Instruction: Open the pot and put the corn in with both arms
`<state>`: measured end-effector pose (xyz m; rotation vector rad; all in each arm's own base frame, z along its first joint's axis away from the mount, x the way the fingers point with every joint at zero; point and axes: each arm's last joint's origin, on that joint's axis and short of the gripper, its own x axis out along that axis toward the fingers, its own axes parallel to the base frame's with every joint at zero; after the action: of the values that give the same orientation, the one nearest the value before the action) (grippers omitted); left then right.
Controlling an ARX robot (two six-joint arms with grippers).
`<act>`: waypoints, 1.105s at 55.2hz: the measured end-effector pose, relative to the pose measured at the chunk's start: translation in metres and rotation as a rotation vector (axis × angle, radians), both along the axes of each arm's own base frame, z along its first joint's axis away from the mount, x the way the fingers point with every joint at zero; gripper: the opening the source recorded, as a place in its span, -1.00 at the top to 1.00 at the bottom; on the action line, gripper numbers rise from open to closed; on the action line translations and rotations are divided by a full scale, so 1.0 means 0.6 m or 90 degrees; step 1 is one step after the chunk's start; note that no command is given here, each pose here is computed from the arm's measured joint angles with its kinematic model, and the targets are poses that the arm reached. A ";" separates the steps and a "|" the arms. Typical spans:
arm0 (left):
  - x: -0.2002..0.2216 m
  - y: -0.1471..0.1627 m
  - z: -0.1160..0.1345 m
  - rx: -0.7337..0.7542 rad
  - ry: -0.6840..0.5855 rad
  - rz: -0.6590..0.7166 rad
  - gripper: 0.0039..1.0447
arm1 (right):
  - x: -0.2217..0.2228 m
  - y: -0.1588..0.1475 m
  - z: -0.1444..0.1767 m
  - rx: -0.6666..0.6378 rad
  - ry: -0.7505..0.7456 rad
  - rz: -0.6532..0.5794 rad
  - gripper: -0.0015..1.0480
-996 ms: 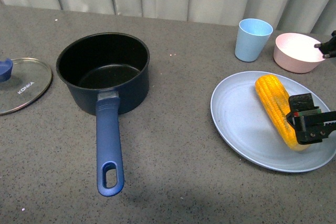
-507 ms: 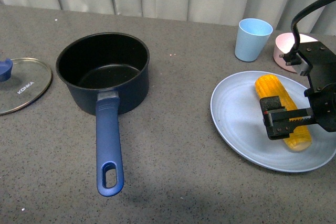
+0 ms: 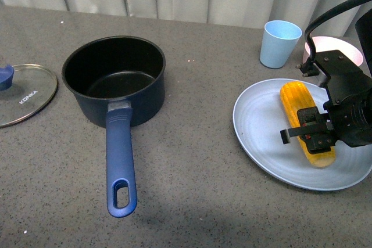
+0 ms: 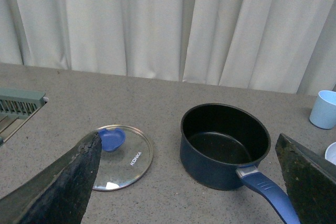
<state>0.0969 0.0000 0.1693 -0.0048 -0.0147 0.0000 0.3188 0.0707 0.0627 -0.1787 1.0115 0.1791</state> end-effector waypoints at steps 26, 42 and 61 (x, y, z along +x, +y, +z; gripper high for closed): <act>0.000 0.000 0.000 0.000 0.000 0.000 -0.88 | 0.012 0.149 0.164 0.095 -0.164 0.282 0.69; 0.000 0.000 0.000 0.000 0.000 0.000 -0.88 | 0.035 0.291 0.157 0.134 -0.129 0.364 0.74; 0.000 0.000 0.000 0.000 0.000 0.000 -0.88 | 0.085 0.369 0.133 0.137 -0.105 0.345 0.77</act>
<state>0.0968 0.0000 0.1694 -0.0048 -0.0151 0.0000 0.3700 0.2922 0.1427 -0.2645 0.7556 0.7522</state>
